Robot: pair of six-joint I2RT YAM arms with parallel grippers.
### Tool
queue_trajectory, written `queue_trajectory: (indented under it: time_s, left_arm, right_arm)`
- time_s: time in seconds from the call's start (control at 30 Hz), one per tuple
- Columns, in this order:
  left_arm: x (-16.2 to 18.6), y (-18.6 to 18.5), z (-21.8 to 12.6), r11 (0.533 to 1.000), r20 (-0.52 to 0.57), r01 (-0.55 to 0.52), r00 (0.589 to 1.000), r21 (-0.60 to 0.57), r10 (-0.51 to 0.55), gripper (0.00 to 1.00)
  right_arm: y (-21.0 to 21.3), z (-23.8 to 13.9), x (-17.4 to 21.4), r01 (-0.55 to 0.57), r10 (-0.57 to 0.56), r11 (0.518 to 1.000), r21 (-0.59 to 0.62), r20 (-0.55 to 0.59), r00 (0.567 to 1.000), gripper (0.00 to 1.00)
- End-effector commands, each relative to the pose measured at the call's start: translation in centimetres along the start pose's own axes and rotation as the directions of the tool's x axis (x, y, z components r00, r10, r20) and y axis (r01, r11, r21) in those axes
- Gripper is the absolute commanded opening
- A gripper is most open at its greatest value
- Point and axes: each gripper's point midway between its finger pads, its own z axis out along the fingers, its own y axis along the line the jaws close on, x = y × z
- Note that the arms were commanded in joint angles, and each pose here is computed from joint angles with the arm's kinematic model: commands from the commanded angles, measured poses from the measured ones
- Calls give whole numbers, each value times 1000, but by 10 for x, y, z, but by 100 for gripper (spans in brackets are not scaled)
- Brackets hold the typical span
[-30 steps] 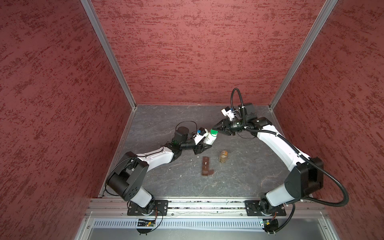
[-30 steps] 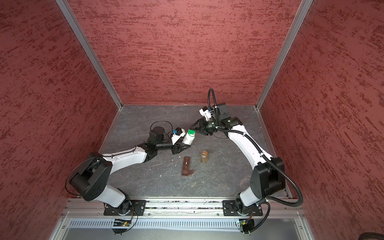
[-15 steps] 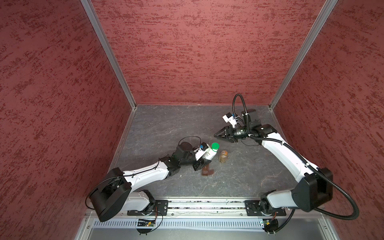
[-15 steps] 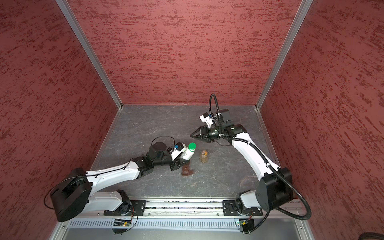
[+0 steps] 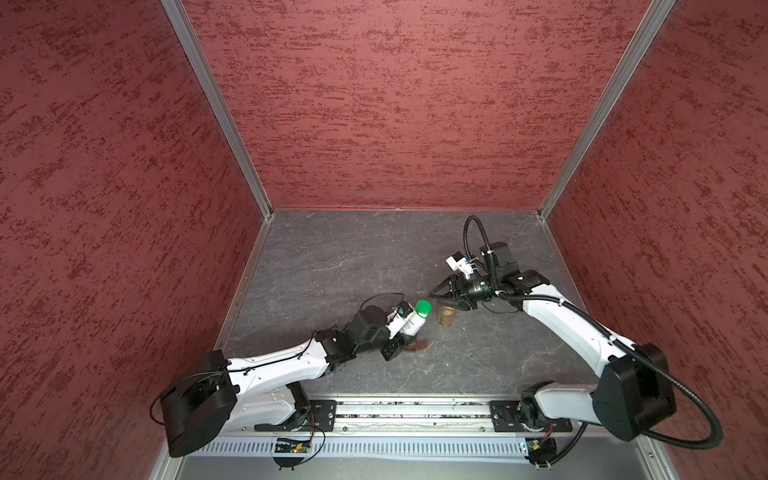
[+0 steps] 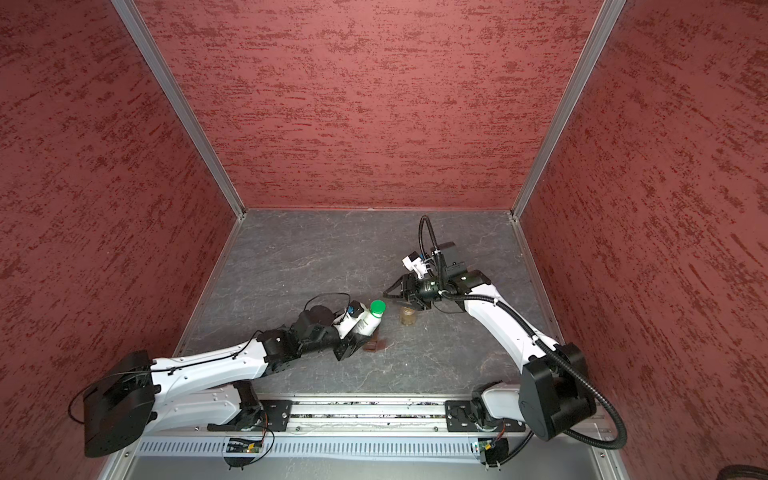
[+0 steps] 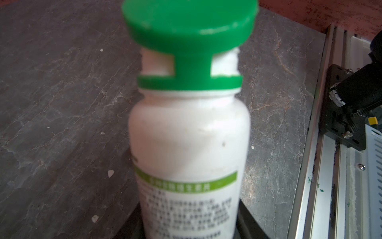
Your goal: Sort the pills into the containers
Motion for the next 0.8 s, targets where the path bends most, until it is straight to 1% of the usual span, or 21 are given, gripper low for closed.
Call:
queue_trajectory:
  time_s: [0.0,0.2,0.37,0.57,0.77]
  left_arm:
    - [8,5,-2,998,-23,40,999,-37,-41,0]
    - [22,-10,-10,996,-54,83,995,-25,-84,0]
    - [33,-21,-15,992,-61,117,991,-41,-120,0]
    - [37,-24,-19,990,-50,131,990,-54,-133,0]
    - [40,-27,-19,990,-63,132,989,-40,-134,0]
  right_arm:
    - [20,0,0,44,-43,997,-60,16,999,54]
    - [21,6,8,34,-34,997,-64,4,999,56]
    - [18,17,17,15,-16,999,-51,-21,1000,58]
    - [3,28,32,-42,41,999,-28,-42,998,58]
    - [3,47,47,-60,55,997,-53,-91,994,57]
